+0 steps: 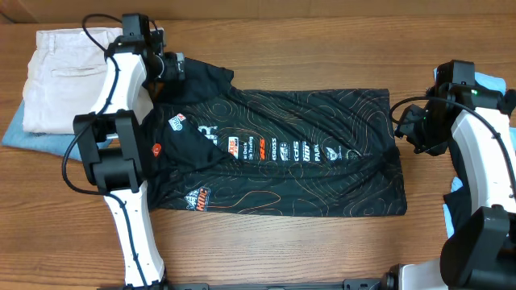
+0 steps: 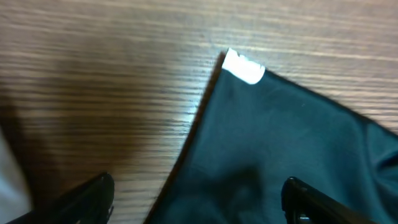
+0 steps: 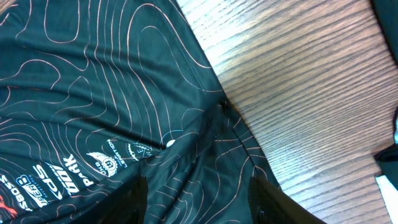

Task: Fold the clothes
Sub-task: 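Release the jersey and raise both grippers away, then grasp the jersey's left and right side edges with both grippers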

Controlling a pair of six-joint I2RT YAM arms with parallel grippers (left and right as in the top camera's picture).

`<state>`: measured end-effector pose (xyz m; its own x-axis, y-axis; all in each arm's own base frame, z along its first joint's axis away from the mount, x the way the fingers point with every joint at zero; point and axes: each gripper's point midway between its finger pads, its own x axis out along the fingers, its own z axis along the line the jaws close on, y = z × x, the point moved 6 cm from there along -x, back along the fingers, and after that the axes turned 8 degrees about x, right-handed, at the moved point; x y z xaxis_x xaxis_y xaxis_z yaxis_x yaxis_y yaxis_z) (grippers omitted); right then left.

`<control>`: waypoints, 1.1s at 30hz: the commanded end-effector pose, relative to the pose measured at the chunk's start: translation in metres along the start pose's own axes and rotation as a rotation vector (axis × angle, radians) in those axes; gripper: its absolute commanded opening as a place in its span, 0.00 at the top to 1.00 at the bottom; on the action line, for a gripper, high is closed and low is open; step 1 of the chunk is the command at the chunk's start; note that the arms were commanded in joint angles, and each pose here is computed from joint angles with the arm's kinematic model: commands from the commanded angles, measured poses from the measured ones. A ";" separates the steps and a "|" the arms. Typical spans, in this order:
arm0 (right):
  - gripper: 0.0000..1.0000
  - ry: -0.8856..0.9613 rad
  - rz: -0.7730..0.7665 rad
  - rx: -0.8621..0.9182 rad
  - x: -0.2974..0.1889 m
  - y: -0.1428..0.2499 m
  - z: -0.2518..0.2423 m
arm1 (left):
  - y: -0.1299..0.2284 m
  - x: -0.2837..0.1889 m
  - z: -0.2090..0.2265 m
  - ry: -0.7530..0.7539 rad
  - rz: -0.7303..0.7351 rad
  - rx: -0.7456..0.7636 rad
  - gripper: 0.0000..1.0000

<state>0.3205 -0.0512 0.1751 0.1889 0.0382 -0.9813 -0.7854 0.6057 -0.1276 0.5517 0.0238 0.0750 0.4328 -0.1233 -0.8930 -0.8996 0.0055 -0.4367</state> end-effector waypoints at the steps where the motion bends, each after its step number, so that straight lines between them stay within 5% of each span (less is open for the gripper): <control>1: 0.44 -0.006 -0.026 0.000 -0.006 -0.005 0.001 | 0.001 0.010 0.000 0.026 0.006 0.025 0.16; 4: 0.44 -0.007 -0.027 0.000 -0.006 -0.005 0.002 | 0.006 0.013 -0.006 0.056 0.032 0.026 0.24; 9: 0.45 -0.016 -0.044 -0.001 -0.007 -0.008 0.003 | 0.013 0.013 -0.012 0.070 0.073 0.026 0.59; 13: 0.44 -0.034 -0.081 -0.005 -0.007 -0.015 0.007 | 0.019 0.012 -0.013 0.072 0.109 0.019 0.96; 23: 0.36 -0.156 -0.246 -0.082 -0.004 -0.051 0.030 | 0.002 -0.043 -0.014 0.111 0.087 -0.088 0.96; 33: 0.27 -0.200 -0.249 -0.128 0.071 -0.085 0.047 | 0.015 -0.071 -0.019 0.111 0.170 -0.145 0.96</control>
<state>0.4136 -0.0623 0.1366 0.4689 0.0419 -0.8823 -0.7561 0.5353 -0.3764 0.5071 0.0102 0.1061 0.2324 -0.2318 -0.9446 -0.9725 -0.0706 -0.2220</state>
